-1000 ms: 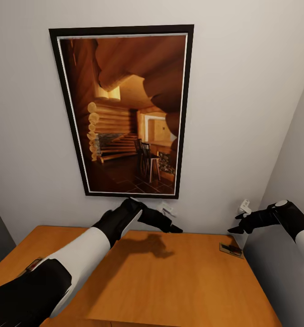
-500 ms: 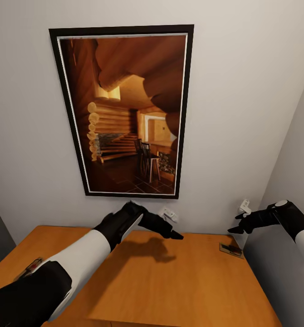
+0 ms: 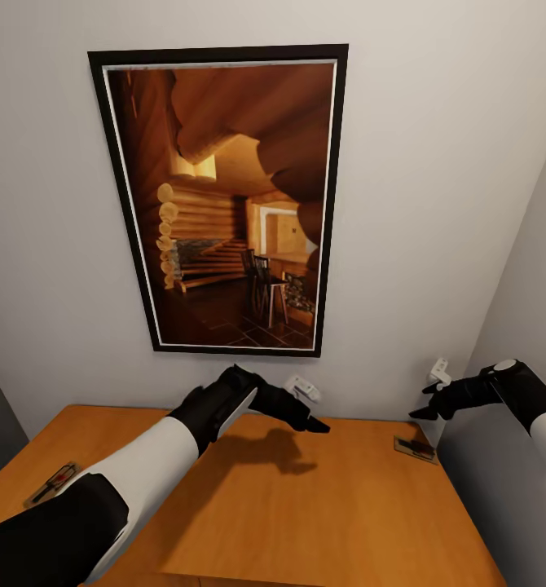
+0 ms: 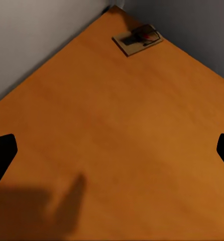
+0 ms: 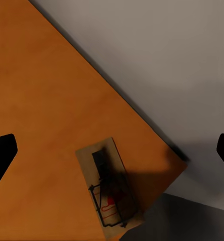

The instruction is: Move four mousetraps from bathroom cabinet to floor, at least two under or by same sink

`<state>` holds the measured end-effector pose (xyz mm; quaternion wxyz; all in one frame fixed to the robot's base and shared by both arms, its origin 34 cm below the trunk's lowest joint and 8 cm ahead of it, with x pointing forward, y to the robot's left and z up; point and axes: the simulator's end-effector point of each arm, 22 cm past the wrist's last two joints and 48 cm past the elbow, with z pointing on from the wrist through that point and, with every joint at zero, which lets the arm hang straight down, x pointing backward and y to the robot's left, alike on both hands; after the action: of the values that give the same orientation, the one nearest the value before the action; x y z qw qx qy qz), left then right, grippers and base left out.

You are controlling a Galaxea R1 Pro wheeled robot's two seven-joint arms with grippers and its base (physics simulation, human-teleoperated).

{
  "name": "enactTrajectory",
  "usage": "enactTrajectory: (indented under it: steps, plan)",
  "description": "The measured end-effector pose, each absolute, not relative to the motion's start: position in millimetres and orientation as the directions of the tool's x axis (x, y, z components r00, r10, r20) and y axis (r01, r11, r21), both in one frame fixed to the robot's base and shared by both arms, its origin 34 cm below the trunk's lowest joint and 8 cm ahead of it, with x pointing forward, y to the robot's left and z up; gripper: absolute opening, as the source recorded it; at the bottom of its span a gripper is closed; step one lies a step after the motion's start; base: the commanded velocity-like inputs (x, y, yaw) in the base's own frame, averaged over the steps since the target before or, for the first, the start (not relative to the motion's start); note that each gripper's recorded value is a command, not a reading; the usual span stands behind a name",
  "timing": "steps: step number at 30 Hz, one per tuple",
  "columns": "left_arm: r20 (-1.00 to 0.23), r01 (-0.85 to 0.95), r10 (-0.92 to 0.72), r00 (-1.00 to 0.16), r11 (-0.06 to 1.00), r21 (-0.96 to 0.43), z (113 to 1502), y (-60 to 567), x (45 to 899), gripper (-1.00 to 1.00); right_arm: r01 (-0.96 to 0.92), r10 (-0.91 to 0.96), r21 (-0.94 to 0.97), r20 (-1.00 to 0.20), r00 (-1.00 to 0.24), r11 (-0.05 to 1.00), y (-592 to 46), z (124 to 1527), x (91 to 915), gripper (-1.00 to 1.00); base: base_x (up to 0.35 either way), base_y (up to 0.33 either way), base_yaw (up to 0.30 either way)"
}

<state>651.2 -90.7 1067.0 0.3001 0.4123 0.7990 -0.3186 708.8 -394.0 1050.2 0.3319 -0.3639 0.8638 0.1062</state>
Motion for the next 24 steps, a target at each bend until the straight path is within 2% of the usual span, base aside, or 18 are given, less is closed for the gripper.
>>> enactTrajectory:
  steps: [11, 24]
  plan:
    - [-0.749, 0.841, 0.460, -0.477, 0.485, -0.238, 1067.9, -87.5, 659.5, 1.00, -0.736, -0.642, -0.084, -0.563, -0.521, 0.671, -398.4, 1033.3, 697.4, 1.00, 0.000, 0.000, 0.000]
    - [-0.758, 0.829, 0.428, -0.492, 0.497, -0.258, 1074.3, -86.0, 664.7, 1.00, -0.748, -0.655, -0.082, -0.553, -0.516, 0.658, -397.6, 1031.0, 694.3, 1.00, 0.000, 0.000, 0.000]
